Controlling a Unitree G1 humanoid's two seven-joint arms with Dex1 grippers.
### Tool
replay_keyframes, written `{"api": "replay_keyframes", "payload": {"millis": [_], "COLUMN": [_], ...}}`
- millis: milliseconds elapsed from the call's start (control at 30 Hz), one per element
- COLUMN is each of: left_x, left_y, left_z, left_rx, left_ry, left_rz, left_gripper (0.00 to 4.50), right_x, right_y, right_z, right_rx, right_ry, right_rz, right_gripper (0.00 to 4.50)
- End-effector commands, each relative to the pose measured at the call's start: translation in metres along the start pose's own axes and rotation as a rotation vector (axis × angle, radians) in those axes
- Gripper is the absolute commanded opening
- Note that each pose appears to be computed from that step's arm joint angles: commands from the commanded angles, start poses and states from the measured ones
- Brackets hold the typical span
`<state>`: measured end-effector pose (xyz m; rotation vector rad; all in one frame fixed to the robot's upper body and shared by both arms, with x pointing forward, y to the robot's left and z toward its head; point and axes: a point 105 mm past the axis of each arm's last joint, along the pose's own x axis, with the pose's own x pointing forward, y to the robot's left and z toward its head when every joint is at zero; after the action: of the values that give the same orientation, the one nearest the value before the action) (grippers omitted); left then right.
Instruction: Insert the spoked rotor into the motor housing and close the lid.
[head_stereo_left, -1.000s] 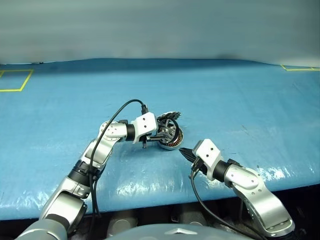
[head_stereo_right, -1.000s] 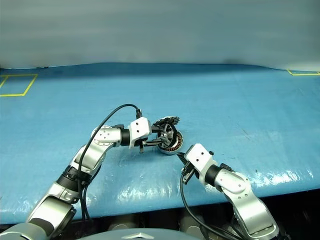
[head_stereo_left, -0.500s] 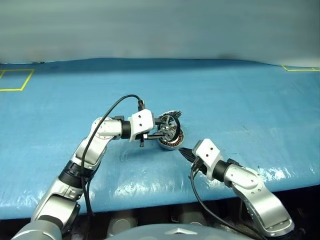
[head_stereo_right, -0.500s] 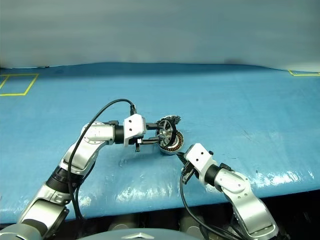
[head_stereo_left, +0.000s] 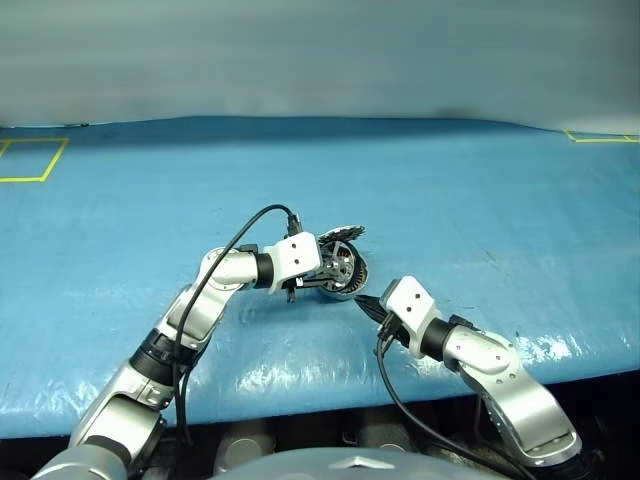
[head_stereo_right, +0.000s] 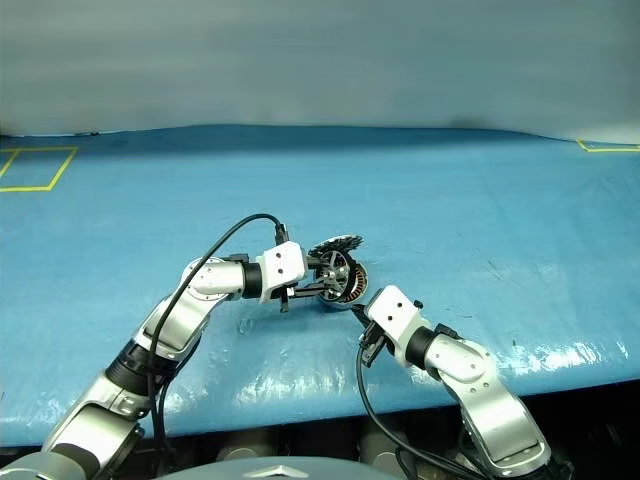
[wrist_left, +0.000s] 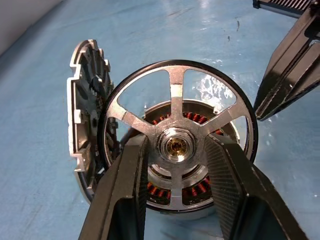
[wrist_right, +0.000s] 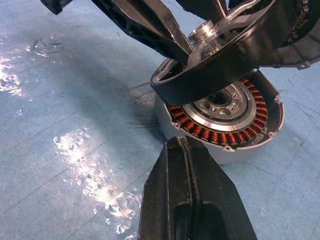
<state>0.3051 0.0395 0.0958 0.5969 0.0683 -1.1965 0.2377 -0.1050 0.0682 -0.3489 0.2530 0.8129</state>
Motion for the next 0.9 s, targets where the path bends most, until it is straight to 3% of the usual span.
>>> {"api": "replay_keyframes", "payload": {"millis": [33,300,400,500,900], "left_x": [0.002,0.003,0.002,0.003,-0.023], "left_y": [0.006,0.004,0.002,0.013,0.011], "left_z": [0.002,-0.002,-0.002,-0.002,0.029], "left_rx": [-0.021,-0.013,-0.009,-0.026,-0.052], "left_ry": [-0.002,0.021,0.016,0.028,-0.175], "left_rz": [0.037,0.022,0.004,0.082,0.054], "left_gripper": [1.80,1.80,2.38,3.33,3.33], "right_x": [-0.001,-0.001,0.000,0.000,-0.005], "right_y": [0.000,0.000,0.001,0.000,-0.009], "right_z": [0.009,0.007,0.007,0.007,0.020], "right_rx": [-0.025,-0.028,-0.028,-0.029,-0.028], "right_ry": [-0.038,-0.031,-0.032,-0.031,-0.089], "right_rz": [-0.009,-0.016,-0.015,-0.016,-0.050], "right_gripper": [0.00,0.00,0.00,0.00,0.00]}}
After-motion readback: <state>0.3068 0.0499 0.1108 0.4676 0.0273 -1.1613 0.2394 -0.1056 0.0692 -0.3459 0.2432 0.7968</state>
